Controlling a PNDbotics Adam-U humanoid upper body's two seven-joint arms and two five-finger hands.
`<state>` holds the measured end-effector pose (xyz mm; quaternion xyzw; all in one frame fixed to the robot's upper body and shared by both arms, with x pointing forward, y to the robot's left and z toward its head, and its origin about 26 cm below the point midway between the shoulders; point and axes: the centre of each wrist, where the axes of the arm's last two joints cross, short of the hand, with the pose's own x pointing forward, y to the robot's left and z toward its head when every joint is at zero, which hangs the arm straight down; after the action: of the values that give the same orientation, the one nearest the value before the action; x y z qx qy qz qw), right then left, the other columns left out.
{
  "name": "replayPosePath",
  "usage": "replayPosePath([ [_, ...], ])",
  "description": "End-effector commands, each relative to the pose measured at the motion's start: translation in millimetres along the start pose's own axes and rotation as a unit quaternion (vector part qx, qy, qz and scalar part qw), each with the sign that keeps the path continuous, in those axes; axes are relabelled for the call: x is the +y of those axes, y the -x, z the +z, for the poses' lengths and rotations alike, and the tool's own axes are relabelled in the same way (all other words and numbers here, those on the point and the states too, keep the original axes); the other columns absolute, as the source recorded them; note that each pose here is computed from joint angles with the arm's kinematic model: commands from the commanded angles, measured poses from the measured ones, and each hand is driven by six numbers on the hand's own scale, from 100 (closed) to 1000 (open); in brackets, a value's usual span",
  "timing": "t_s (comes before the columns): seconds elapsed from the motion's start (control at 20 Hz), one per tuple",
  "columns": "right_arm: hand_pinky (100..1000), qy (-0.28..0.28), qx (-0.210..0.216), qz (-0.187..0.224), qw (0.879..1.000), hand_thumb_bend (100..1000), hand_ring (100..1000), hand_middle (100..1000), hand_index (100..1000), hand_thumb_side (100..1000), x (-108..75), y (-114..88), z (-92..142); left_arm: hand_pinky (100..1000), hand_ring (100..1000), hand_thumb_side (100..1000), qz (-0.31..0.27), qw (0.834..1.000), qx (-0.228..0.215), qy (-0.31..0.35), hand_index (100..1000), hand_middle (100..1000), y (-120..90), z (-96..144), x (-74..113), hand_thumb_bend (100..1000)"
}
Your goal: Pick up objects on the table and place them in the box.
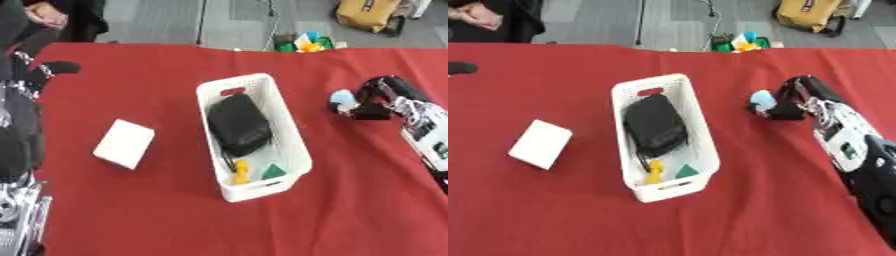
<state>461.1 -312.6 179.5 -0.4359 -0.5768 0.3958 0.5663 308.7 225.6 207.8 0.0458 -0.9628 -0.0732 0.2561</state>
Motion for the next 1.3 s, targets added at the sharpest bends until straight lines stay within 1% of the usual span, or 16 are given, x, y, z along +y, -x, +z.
replayPosePath([
  [0.05,874,0.014,0.000,0.002,1.000,627,812,481,639,610,-8.6,-0.1,-0.3,659,868,1000,0.002,1.000,-0.011,0.000,920,1000,-4.6,-4.4,0.7,100],
  [0.3,871,0.019,-0.001,0.000,1.000,612,803,477,634,615,-8.4,-0.9,-0.4,659,868,1000,0.003,1.000,-0.012,0.001,920,1000,-4.7,-4.6,0.3,100],
  [0.35,870,0.020,0.000,-0.001,1.000,598,794,472,629,609,-8.3,-0.7,-0.4,659,869,1000,0.003,1.000,-0.012,0.001,921,1000,-4.8,-4.7,0.2,100],
  [0.7,868,0.022,0.002,-0.003,1.000,603,786,472,628,591,-7.8,0.0,-0.4,659,869,1000,0.004,1.000,-0.014,0.002,921,1000,-5.1,-5.6,-0.5,100],
  [0.75,867,0.021,0.002,-0.003,1.000,617,782,467,623,569,-7.4,0.0,-0.5,660,869,1000,0.004,1.000,-0.014,0.002,921,1000,-5.1,-5.7,-0.5,100],
  [0.9,866,0.019,0.003,0.000,1.000,638,781,466,622,555,-6.3,0.1,-0.6,660,870,1000,0.005,1.000,-0.015,0.003,922,1000,-5.3,-6.1,-0.8,100],
  [0.95,864,0.018,0.004,0.001,1.000,698,776,457,612,528,-6.2,0.2,-0.7,660,870,1000,0.005,1.000,-0.016,0.003,921,1000,-5.3,-6.2,-0.8,100],
  [1.1,862,0.021,0.008,0.005,1.000,700,772,451,605,523,-5.4,0.0,-1.0,660,870,1000,0.006,1.000,-0.016,0.003,921,1000,-5.5,-6.6,-1.2,100],
  [1.15,855,0.023,0.009,0.006,1.000,713,762,428,582,502,-5.3,0.1,-1.0,660,871,1000,0.006,1.000,-0.017,0.003,921,1000,-5.5,-6.7,-1.3,100],
  [1.3,851,0.032,0.014,0.012,0.999,718,755,416,569,478,-4.1,0.1,-1.2,660,871,1000,0.007,1.000,-0.017,0.003,921,1000,-5.7,-7.2,-1.5,100],
])
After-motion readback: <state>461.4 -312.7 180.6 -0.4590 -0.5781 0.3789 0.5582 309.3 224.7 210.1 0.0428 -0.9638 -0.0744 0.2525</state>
